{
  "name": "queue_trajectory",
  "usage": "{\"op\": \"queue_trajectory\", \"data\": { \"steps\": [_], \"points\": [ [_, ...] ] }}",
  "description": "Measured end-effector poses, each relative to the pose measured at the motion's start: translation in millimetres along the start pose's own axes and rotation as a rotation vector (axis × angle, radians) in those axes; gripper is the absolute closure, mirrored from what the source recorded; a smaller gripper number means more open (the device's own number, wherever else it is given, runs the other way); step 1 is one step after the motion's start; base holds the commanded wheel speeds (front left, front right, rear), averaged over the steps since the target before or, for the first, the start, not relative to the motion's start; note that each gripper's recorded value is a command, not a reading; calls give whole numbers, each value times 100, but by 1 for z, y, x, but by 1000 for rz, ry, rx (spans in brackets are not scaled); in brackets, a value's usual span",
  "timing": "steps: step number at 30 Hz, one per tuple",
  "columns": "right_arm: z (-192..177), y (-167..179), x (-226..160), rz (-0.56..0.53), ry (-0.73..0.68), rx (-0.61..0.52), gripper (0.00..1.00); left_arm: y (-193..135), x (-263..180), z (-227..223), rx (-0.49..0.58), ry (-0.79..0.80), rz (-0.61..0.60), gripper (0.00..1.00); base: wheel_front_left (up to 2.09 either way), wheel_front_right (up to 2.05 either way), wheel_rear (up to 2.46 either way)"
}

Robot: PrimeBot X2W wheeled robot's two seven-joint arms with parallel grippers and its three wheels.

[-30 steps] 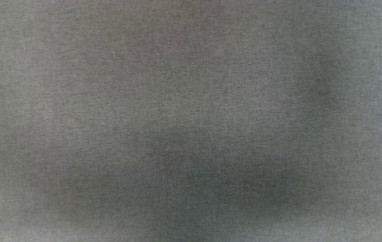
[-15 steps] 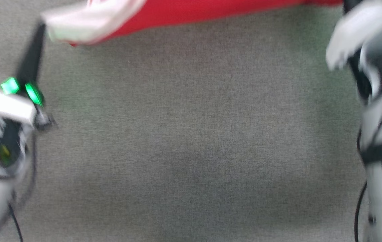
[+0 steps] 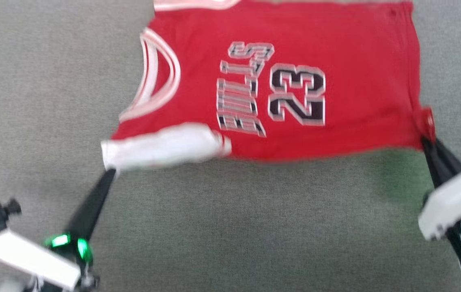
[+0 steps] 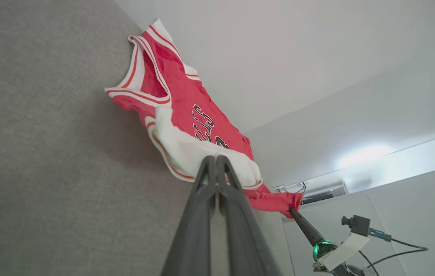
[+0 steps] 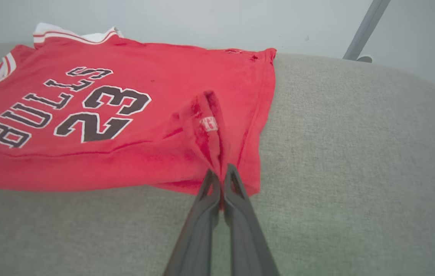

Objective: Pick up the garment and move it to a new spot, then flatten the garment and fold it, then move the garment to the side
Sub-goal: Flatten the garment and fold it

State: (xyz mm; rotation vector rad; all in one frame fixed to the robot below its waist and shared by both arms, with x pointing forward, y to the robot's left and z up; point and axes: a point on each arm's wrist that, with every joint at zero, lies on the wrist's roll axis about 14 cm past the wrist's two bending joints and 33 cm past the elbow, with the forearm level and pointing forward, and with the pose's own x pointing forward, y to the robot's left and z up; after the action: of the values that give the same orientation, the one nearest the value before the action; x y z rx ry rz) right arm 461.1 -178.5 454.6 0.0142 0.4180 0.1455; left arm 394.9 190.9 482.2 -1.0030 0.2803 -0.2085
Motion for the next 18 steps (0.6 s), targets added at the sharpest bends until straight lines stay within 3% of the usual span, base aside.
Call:
{"op": "queue_trajectory", "data": {
  "steps": [11, 18],
  "points": [
    [-30, -3, -65, -26, 93, 75, 100, -15, -49, -37, 33, 155, -12, 100, 0, 0, 0],
    [-27, -8, -75, -46, 69, 104, 100, -44, -41, -32, 83, 159, -119, 100, 0, 0, 0]
  ]
}}
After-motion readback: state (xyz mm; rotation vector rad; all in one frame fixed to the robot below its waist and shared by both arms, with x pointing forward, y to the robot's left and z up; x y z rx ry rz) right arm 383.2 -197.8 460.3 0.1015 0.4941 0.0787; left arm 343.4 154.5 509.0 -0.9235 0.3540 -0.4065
